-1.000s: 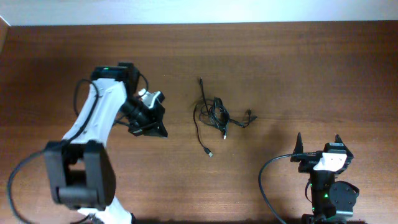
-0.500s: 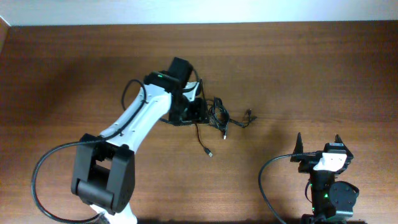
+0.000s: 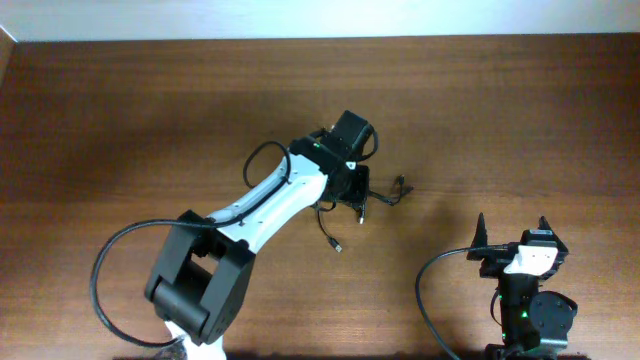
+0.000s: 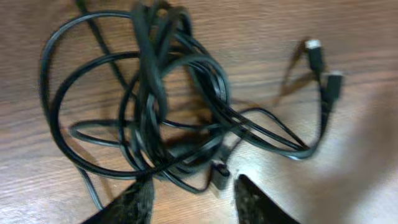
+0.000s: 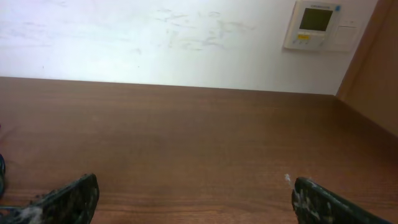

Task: Untangle cables
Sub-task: 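Move the left gripper forward over the black cable bundle, then grasp the cable bundle with the left gripper and lift it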

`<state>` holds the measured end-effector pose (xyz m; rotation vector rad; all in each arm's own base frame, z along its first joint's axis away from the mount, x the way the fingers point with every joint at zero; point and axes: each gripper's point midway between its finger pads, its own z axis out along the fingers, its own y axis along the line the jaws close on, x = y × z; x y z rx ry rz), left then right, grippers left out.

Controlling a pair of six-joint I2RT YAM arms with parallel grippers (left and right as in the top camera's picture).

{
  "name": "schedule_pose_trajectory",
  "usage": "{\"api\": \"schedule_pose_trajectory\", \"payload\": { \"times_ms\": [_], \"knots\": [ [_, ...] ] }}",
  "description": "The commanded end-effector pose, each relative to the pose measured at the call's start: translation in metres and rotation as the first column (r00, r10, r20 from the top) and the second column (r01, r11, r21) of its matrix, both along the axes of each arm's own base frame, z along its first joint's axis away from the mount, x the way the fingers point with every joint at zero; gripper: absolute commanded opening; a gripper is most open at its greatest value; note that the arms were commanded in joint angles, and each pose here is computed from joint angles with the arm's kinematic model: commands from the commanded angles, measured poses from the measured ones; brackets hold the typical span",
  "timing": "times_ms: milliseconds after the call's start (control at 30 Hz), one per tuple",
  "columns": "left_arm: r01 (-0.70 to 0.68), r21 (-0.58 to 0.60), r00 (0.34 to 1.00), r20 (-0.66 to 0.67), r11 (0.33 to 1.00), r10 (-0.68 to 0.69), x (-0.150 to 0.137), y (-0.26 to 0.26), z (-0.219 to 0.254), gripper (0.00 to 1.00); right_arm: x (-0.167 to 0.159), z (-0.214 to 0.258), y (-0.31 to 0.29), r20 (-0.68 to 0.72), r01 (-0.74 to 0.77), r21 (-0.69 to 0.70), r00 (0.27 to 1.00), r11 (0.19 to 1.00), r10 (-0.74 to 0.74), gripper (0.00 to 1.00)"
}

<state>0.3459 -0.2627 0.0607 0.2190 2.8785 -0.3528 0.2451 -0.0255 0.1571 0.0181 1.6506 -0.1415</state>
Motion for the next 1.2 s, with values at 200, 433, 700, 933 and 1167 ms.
{"api": "schedule_pose_trajectory", "payload": {
  "times_ms": [200,433,700,933,1167],
  "knots": [
    [-0.043,0.087,0.999,0.034,0.995,0.040,0.013,0.012,-0.020,0.25,0.000,-0.002,0.000,-0.002,0.004,0.007,1.000,1.000,-0.004,0.99],
    [-0.035,0.091,0.999,0.040,0.995,0.031,0.015,0.012,-0.019,0.34,0.000,-0.002,0.000,-0.002,0.004,0.007,1.000,1.000,-0.004,0.99],
    [-0.035,0.091,0.999,0.039,0.995,0.032,0.014,0.012,-0.020,0.52,0.000,-0.002,0.000,-0.002,0.004,0.007,1.000,1.000,-0.004,0.98],
    [-0.037,0.066,0.997,0.073,0.997,0.032,0.022,0.006,-0.018,0.60,0.000,-0.002,0.000,-0.003,0.004,0.007,1.000,1.000,-0.004,0.99],
    [-0.039,0.024,0.991,0.127,0.999,0.035,0.033,-0.002,-0.019,0.46,0.000,-0.002,0.000,-0.002,0.004,0.007,1.000,1.000,-0.004,0.98]
  ]
}}
